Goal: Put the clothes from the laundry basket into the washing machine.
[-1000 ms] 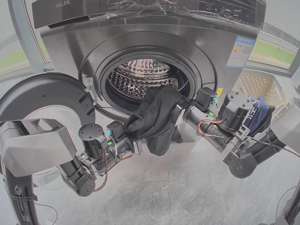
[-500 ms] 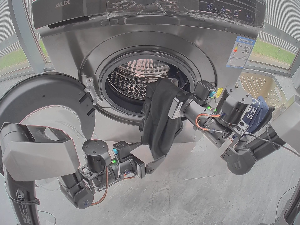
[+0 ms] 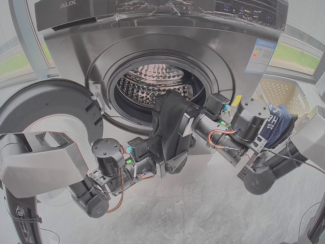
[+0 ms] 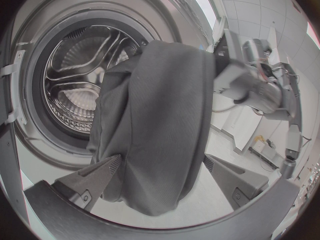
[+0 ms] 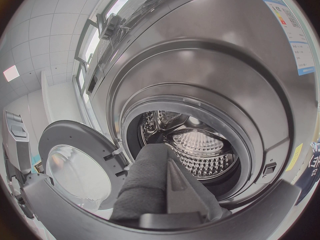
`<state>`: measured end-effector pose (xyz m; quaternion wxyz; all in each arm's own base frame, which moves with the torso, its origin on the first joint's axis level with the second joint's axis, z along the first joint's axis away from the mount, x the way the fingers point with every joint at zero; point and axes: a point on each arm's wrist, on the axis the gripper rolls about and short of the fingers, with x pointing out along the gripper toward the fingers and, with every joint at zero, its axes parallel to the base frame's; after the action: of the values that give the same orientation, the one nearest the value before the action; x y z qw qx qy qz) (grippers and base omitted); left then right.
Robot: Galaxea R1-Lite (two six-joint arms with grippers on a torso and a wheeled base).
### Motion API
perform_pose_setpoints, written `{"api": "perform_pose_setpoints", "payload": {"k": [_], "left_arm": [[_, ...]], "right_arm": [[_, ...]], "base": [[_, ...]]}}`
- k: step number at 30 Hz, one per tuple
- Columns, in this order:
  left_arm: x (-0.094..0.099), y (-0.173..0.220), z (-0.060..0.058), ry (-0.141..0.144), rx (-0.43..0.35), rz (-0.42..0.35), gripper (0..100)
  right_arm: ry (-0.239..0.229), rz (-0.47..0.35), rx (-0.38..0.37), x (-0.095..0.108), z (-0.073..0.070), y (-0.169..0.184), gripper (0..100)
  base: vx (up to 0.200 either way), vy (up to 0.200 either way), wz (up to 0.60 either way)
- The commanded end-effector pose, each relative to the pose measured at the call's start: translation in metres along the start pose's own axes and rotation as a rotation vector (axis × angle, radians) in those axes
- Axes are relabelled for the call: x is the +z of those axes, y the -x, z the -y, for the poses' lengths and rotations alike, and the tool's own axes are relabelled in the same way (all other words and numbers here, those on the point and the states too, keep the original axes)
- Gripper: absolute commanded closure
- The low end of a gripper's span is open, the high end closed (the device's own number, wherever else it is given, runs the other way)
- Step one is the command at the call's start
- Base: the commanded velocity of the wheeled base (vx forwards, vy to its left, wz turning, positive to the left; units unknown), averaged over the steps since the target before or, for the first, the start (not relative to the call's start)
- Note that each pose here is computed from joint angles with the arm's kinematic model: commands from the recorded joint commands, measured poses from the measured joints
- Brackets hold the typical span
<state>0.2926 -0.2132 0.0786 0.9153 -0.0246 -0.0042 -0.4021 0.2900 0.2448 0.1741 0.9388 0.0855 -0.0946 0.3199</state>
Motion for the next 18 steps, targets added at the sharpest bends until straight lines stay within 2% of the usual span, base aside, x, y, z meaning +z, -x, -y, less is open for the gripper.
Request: {"api": "perform_pose_setpoints", "payload": {"k": [1,5,7,10,15,18], "left_arm": [[-0.012,-0.021,-0.016,-0.003,0.05,0.012,0],[-0.016,-0.03,-0.035,-0.013,0.104,0.02,0],[-0.017,-0.033,-0.049,-0.021,0.137,0.03,0],[-0.018,-0.036,-0.061,-0.026,0.164,0.044,0],[-0.022,-0.037,-0.064,-0.024,0.169,0.039,0],[-0.026,-0.04,-0.061,-0.023,0.16,0.034,0]], "right_arm": [[-0.008,-0.016,0.035,-0.001,-0.014,0.007,100],[-0.012,-0.026,0.056,-0.002,-0.022,0.01,100],[-0.015,-0.038,0.065,-0.003,-0.025,0.014,100],[-0.018,-0.055,0.086,-0.005,-0.033,0.021,100],[-0.022,-0.056,0.095,-0.005,-0.036,0.022,100],[-0.023,-0.053,0.097,-0.004,-0.037,0.022,100]], "base": [[0.0,0.0,0.0],[0.0,0.0,0.0],[0.0,0.0,0.0],[0.0,0.0,0.0],[0.0,0.0,0.0],[0.0,0.0,0.0]]}}
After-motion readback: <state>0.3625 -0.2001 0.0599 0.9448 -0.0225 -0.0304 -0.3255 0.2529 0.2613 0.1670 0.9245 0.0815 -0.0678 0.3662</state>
